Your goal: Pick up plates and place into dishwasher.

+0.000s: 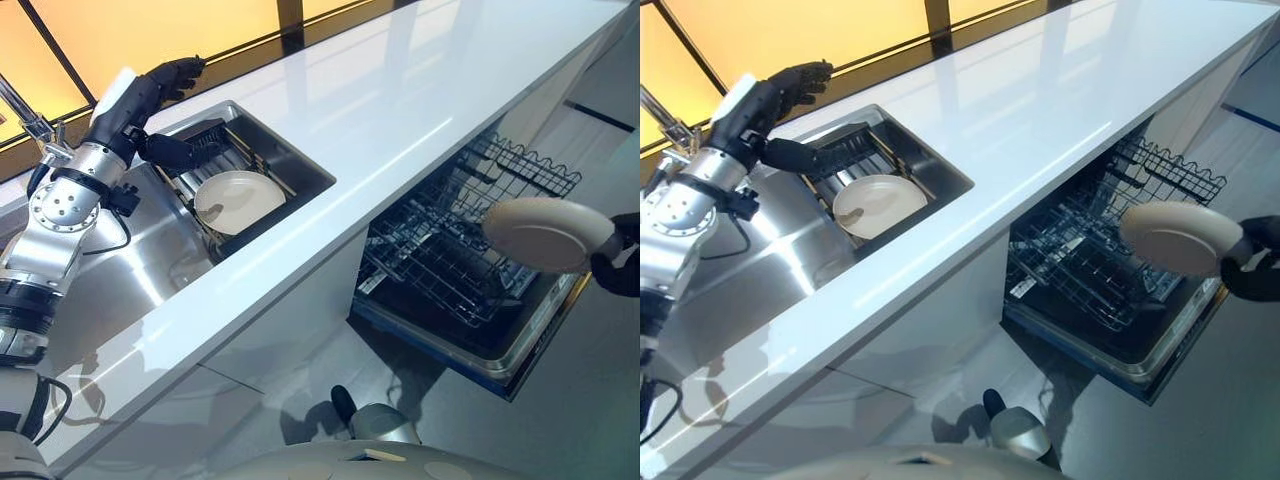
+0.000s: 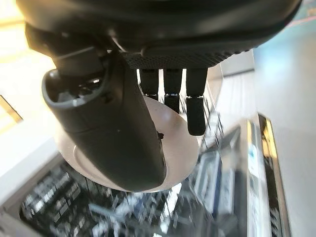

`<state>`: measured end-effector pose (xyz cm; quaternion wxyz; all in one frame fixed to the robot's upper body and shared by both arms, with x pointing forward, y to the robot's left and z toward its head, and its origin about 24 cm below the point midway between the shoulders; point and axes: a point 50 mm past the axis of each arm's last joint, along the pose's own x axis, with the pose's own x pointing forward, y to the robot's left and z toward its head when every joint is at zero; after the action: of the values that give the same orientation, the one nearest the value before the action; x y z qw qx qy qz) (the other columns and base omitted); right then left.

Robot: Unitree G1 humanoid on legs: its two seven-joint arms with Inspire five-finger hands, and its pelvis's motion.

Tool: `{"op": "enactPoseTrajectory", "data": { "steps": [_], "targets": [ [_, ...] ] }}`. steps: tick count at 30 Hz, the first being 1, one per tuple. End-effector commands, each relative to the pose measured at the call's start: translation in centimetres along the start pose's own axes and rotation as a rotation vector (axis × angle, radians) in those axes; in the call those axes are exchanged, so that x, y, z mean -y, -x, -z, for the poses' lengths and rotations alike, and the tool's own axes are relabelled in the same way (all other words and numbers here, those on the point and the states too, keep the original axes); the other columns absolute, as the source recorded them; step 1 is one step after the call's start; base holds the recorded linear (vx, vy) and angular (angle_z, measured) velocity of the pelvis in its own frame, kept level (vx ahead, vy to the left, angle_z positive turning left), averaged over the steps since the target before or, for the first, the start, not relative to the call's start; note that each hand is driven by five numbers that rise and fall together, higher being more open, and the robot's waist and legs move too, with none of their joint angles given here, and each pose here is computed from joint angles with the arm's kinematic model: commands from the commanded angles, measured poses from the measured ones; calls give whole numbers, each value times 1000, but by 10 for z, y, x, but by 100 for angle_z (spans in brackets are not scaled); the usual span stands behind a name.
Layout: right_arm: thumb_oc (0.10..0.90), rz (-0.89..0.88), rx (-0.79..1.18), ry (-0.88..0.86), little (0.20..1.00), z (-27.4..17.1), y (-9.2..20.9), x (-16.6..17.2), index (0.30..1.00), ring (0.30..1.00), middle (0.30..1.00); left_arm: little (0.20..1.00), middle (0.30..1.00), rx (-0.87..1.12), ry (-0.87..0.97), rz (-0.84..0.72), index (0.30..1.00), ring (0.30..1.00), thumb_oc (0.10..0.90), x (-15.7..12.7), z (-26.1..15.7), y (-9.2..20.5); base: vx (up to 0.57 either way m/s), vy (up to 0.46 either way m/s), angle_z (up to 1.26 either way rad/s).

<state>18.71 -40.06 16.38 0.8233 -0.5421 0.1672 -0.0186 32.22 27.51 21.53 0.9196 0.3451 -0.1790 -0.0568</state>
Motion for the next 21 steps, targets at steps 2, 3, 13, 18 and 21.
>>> {"op": "enactPoseTrajectory", "data": {
  "steps": [2,3,13,18,21],
  "targets": [
    [100,153,46,118,200,-33,-12,36,300,300,300,900,900,186,25,-84,900,900,800,-16,-43,-15,0,0,0],
    [100,135,39,118,200,-35,-17,32,300,300,300,900,900,186,24,-80,900,900,800,-13,-44,-16,0,0,0],
    [100,0,-107,71,200,-43,-64,-13,300,300,300,900,900,212,48,-39,900,900,800,5,-56,-30,-1,-4,2],
    [100,-40,-166,46,200,-45,-82,-32,300,300,300,900,900,234,53,-19,900,900,800,10,-64,-38,-4,-12,6],
    [100,-74,-226,50,200,-44,-92,-42,300,300,300,900,900,252,50,2,900,900,800,14,-71,-42,-7,-7,8]
  ]
}}
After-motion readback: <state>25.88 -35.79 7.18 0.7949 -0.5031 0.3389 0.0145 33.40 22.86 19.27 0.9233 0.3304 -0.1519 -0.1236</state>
